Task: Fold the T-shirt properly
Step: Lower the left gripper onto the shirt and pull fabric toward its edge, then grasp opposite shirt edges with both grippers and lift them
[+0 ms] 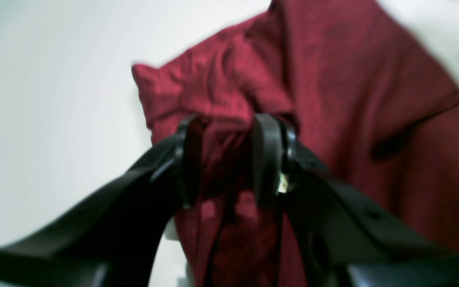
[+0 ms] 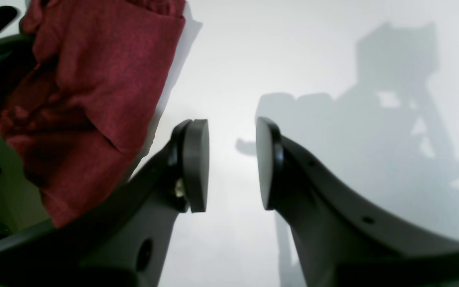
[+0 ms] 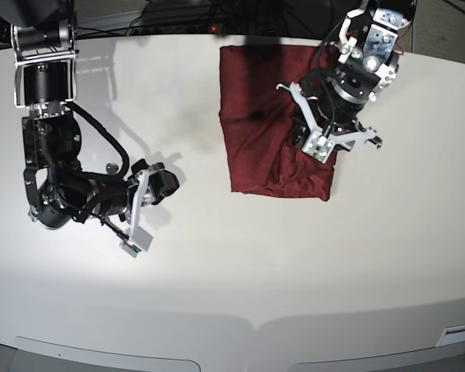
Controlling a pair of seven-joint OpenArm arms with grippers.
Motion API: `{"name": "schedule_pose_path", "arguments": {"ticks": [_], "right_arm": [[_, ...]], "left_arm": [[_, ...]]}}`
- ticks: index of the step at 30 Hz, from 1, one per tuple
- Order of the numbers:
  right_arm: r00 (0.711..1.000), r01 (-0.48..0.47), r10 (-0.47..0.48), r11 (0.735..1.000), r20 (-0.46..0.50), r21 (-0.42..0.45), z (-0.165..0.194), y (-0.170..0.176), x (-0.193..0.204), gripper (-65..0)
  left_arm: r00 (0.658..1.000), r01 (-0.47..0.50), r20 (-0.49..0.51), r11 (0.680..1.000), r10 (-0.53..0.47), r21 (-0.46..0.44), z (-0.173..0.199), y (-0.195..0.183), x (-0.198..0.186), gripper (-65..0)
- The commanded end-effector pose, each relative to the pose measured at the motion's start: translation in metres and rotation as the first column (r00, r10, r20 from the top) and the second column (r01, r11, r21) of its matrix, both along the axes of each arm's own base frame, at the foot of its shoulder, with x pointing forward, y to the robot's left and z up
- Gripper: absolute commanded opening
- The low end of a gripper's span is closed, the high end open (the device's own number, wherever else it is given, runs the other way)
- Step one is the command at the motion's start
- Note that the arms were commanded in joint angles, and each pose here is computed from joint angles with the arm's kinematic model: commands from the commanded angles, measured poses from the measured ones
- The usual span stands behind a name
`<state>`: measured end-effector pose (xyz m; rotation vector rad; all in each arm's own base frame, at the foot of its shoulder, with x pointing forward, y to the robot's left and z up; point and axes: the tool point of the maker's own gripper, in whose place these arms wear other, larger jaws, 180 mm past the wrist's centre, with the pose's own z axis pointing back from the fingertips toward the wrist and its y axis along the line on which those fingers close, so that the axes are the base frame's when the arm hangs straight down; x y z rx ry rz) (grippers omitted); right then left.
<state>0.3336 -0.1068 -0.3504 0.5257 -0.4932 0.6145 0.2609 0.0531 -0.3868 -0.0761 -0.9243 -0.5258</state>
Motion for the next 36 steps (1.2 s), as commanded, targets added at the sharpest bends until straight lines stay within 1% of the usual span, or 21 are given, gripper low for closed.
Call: {"name": "schedule_pose_path", "arguments": {"ticks": [1,4,5,7,10,11,15,19,23,27,33,35,36], "right_arm": [[0.999,0.0,0.0,1.0,0.053,0.014,0.016,-0.001,0.011,-44.8],[0.999,0.0,0.0,1.0,0.053,0.013,0.016,-0.001,0.011,-44.8],[0.999,0.0,0.0,1.0,0.052,0.013,0.016,-0.001,0.011,-44.8],[0.999,0.0,0.0,1.0,0.052,0.014,0.016,-0.001,0.011,-44.8],[0.999,0.0,0.0,1.0,0.053,0.014,0.016,-0.001,0.011,-44.8],[0.999,0.0,0.0,1.0,0.053,0.014,0.016,-0.001,0.011,-44.8],[0.999,0.0,0.0,1.0,0.052,0.013,0.016,-0.001,0.011,-44.8],[0.999,-0.001,0.0,1.0,0.051,0.012,0.015,-0.001,0.011,-44.8],[0.999,-0.003,0.003,1.0,0.045,0.006,0.014,-0.002,0.01,-44.8],[0.999,-0.003,0.003,1.0,0.045,0.007,0.014,-0.002,0.01,-44.8],[0.999,-0.003,0.003,1.0,0.046,0.007,0.015,-0.002,0.01,-44.8],[0.999,-0.003,0.003,1.0,0.046,0.007,0.015,-0.002,0.01,-44.8],[0.999,-0.003,0.003,1.0,0.046,0.007,0.015,-0.002,0.01,-44.8]], "left_arm": [[0.999,0.002,0.043,1.0,-0.002,-0.015,0.01,-0.002,0.008,-44.9],[0.999,0.001,0.042,1.0,-0.001,-0.013,0.009,-0.002,0.009,-44.9],[0.999,0.002,0.044,1.0,-0.001,-0.013,0.01,-0.002,0.01,-45.9],[0.999,0.0,0.042,1.0,0.0,-0.009,0.01,-0.001,0.011,-51.7],[0.999,0.0,0.052,1.0,0.001,-0.008,0.013,-0.001,0.015,-63.5],[0.999,-0.003,0.047,1.0,0.003,-0.002,0.013,0.0,0.017,-65.0],[0.999,-0.025,0.041,0.999,0.023,0.032,0.018,0.008,0.032,-65.0],[0.988,-0.126,0.095,0.991,0.122,0.034,0.033,0.032,0.055,-65.0],[0.977,-0.182,0.121,0.983,0.177,0.035,0.039,0.053,0.062,-65.0],[0.972,-0.211,0.115,0.977,0.205,0.041,0.032,0.065,0.064,-65.0],[0.974,-0.212,0.093,0.976,0.207,0.05,0.018,0.067,0.062,-64.7],[0.97,-0.22,0.118,0.974,0.212,0.06,0.021,0.07,0.064,-58.5],[0.96,-0.256,0.138,0.964,0.245,0.071,0.024,0.077,0.066,-56.1]]}}
